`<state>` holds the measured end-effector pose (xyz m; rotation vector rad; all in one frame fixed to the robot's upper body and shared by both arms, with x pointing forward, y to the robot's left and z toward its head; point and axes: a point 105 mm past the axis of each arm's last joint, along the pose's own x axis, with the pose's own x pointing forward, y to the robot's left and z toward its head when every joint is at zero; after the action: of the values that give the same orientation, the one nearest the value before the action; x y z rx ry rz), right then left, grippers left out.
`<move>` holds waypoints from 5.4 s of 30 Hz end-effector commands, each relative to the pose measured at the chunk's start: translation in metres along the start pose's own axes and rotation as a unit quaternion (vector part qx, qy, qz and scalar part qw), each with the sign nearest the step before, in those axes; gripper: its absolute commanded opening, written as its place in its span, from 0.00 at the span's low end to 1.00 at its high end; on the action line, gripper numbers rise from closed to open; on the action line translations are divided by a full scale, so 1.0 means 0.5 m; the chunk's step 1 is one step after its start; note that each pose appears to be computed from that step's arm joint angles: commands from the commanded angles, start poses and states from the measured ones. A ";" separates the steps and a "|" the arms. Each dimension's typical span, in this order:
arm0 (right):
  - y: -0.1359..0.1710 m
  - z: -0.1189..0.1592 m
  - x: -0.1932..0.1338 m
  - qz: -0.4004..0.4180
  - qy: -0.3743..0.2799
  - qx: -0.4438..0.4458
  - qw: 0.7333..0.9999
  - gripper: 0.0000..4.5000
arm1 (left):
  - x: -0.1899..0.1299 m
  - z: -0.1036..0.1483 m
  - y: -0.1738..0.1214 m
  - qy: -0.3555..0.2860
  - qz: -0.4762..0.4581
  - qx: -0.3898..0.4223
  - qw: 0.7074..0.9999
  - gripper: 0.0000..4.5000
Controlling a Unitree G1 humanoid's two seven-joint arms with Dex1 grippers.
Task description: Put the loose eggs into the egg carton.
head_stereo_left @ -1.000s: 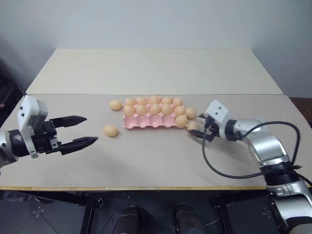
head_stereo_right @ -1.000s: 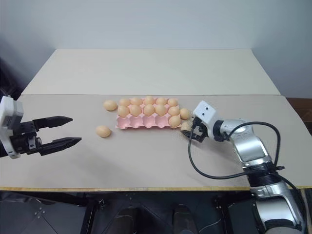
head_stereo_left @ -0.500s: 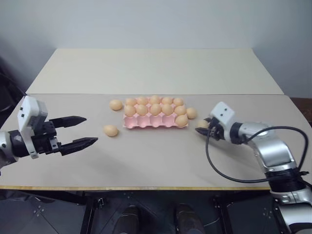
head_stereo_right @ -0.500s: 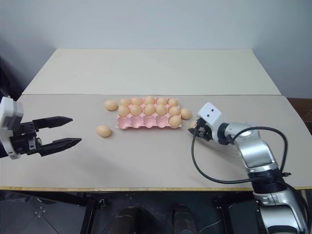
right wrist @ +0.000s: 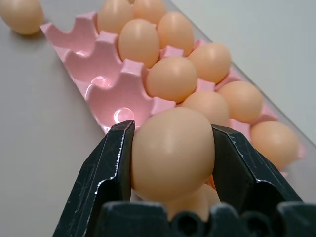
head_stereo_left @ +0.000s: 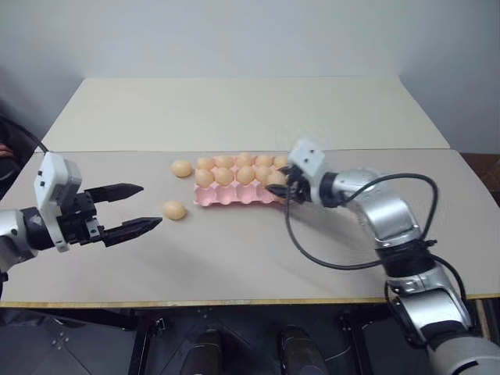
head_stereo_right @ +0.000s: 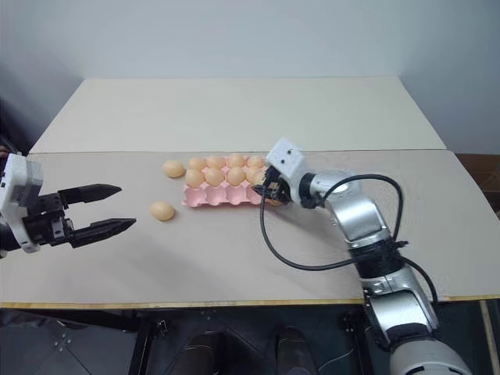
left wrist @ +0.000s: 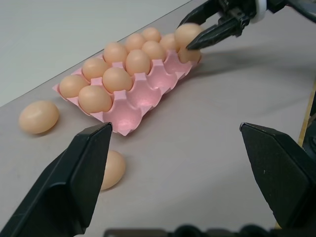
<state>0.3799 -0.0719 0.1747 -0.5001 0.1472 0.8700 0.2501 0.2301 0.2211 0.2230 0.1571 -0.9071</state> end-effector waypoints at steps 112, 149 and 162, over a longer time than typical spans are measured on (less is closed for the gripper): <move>0.081 0.104 0.088 0.056 -0.051 -0.203 0.976 0.75 | -0.061 0.020 0.002 -0.029 0.003 0.002 1.000 1.00; 0.007 0.000 -0.282 0.066 -0.086 -0.067 0.992 0.98 | -0.038 -0.049 0.059 0.006 0.063 -0.013 0.998 1.00; 0.009 0.026 -0.282 0.070 -0.096 -0.082 0.989 0.98 | 0.125 -0.159 0.124 0.057 0.108 -0.019 0.992 1.00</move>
<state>0.2909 -0.1635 0.2167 -0.5295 -0.0229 1.0597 0.3303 0.2379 0.1355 0.2178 0.2634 -0.6911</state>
